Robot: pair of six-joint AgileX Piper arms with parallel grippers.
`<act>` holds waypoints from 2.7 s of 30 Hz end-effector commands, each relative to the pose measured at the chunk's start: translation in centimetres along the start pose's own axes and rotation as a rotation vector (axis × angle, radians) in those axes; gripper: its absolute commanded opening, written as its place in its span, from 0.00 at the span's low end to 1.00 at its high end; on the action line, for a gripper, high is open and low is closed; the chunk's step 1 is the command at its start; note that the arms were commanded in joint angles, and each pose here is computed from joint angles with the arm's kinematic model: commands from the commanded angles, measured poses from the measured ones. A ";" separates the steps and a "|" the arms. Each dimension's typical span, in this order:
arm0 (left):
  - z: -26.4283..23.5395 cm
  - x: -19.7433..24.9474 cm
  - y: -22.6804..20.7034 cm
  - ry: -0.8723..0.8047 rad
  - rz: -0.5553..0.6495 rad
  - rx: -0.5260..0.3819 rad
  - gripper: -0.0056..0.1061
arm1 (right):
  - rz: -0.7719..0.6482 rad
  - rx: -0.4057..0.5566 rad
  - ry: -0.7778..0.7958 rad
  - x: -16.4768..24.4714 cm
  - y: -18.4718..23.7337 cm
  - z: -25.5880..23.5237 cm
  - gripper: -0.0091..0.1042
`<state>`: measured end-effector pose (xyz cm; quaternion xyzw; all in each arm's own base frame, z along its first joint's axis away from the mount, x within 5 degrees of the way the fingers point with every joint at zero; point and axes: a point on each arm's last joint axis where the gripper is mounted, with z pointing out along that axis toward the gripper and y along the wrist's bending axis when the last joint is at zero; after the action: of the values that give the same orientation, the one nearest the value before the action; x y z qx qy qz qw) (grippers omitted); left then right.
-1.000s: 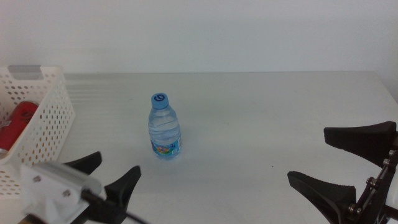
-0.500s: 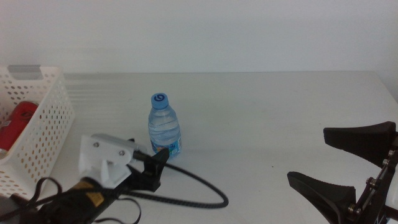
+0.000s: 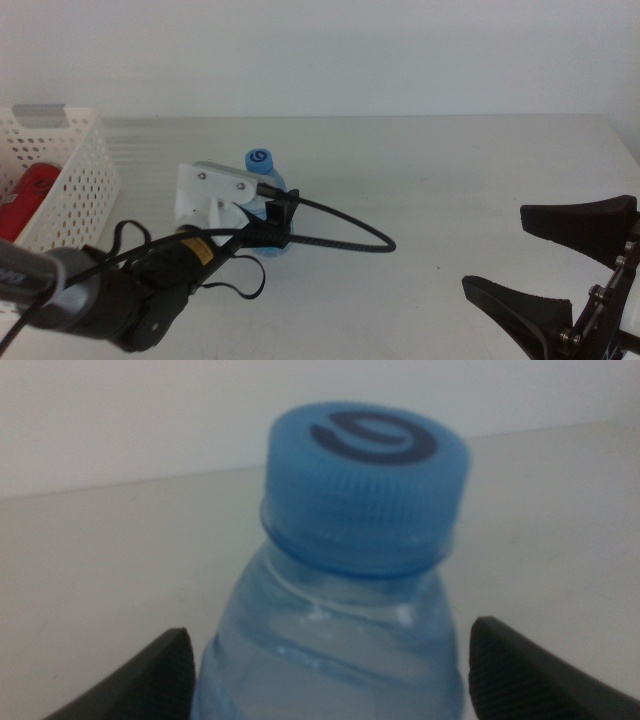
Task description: Use arms to grab the bottles and put them into the dustbin to the left of the table.
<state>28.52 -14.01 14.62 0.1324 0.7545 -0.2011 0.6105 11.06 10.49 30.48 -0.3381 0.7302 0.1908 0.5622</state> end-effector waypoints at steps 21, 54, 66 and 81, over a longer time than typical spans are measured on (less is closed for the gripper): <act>0.4 -4.3 -0.4 0.039 0.007 -0.026 0.05 | -0.014 0.014 -0.099 -1.6 -0.2 -0.3 0.72; -9.8 -22.1 1.8 0.521 -0.019 -0.295 0.01 | -0.014 0.014 -0.099 -1.6 -0.2 -0.3 0.72; -9.5 -24.5 9.7 0.716 -0.076 -0.408 0.01 | -0.014 0.014 -0.099 -1.6 -0.2 -0.3 0.72; -9.1 -23.0 20.2 0.856 -0.136 -0.529 0.01 | -0.014 0.014 -0.099 -1.6 -0.2 -0.3 0.72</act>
<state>34.79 9.10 33.19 -0.0077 0.9814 0.0237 0.1901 11.06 10.49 30.48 -0.3381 0.7302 0.1908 0.5622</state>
